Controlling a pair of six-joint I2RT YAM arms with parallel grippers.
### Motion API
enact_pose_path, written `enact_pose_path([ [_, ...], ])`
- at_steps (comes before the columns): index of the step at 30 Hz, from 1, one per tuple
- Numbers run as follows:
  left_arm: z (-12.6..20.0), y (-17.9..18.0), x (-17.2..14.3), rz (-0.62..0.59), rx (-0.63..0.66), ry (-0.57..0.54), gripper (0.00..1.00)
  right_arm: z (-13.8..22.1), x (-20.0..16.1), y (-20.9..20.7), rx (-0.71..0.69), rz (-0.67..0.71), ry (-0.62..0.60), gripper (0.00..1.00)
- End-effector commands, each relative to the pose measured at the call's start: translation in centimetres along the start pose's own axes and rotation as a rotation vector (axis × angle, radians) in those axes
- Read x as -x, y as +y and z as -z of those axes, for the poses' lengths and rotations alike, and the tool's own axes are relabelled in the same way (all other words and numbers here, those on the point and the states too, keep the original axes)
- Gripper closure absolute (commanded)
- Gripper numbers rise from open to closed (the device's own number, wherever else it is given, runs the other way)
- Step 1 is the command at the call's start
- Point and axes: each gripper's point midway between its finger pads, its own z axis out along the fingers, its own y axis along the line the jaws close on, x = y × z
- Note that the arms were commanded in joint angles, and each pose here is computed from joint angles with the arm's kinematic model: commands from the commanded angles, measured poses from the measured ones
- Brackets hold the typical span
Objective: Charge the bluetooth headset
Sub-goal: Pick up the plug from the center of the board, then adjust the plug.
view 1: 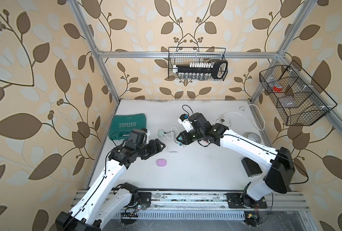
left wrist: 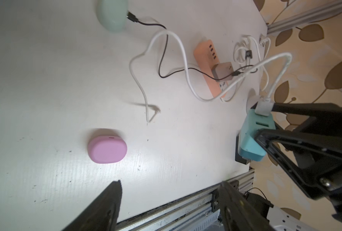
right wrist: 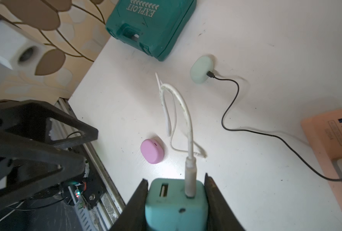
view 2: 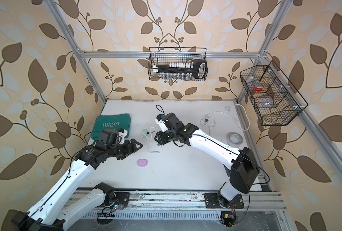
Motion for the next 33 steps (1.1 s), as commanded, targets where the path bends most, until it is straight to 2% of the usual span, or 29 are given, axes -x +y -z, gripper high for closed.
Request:
enact_pose_path([
  [1,1.1,-4.3,0.6,-0.15,-0.106,-0.071,0.19,1.3,0.8,0.8,0.054,-0.089,-0.071,0.68],
  [5,1.0,-6.6,0.2,-0.235,-0.144,-0.115,0.14,2.8,1.4,1.0,0.08,-0.19,-0.152,0.68],
  [9,0.5,-7.7,0.2,-0.296,-0.13,-0.171,0.11,4.2,1.6,1.1,0.097,-0.257,-0.223,0.68],
  [21,-0.9,-12.0,0.1,-0.407,-0.14,-0.216,0.08,6.0,2.0,2.2,0.113,-0.277,-0.289,0.69],
  [25,-1.1,-12.2,0.6,-0.404,-0.128,-0.24,0.11,6.4,2.0,2.5,0.13,-0.289,-0.298,0.69],
  [33,-1.2,-13.6,1.0,-0.412,-0.158,-0.242,0.25,6.9,1.9,2.9,0.138,-0.29,-0.308,0.69],
])
